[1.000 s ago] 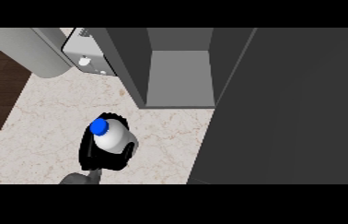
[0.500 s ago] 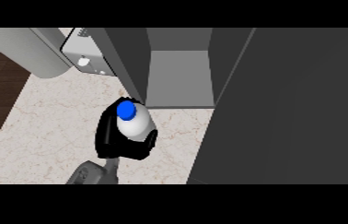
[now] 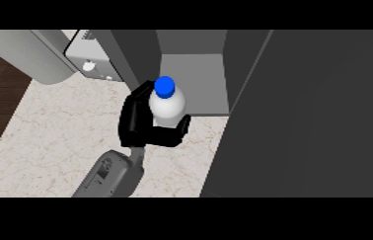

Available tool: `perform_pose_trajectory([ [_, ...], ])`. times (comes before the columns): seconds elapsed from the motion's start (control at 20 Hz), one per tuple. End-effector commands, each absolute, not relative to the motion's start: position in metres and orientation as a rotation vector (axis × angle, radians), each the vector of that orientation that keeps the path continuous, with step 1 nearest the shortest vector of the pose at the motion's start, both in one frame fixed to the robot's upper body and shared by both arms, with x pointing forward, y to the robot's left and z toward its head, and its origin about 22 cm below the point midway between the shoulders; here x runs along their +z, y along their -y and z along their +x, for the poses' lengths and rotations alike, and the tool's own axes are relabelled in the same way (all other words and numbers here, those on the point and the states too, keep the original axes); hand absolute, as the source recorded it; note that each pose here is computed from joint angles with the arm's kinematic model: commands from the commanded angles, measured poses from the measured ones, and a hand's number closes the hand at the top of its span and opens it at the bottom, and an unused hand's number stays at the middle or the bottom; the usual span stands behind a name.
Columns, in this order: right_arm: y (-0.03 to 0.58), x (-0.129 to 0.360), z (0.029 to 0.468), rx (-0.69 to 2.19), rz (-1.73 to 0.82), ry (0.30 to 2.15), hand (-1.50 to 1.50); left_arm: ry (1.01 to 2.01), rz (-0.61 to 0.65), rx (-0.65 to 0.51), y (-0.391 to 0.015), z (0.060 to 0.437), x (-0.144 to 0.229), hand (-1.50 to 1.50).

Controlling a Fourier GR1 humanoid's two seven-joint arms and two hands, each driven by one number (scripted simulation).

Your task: Pick up the bottled water, place it into the cabinet and close the cabinet

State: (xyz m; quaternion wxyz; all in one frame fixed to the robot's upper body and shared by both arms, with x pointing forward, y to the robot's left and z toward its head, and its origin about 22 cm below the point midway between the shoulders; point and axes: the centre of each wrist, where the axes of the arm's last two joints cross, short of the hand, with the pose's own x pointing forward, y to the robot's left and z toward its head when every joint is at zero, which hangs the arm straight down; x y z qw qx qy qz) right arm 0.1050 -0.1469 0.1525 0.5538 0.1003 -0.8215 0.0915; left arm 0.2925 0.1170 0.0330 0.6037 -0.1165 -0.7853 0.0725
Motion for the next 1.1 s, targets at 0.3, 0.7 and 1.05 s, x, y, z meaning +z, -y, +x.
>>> perform_pose_trajectory([
  [0.3,0.151,0.176,0.086,0.175,0.266,1.995,-1.5,1.844,-0.138,0.111,-0.092,0.343,0.08,1.5],
  [0.7,0.16,0.179,0.075,0.204,0.291,1.987,-1.5,1.82,-0.003,0.066,-0.089,0.382,0.068,1.5],
  [1.05,0.15,0.171,0.085,0.19,0.301,1.978,-1.5,1.791,0.121,0.057,-0.089,0.416,0.069,1.5],
])
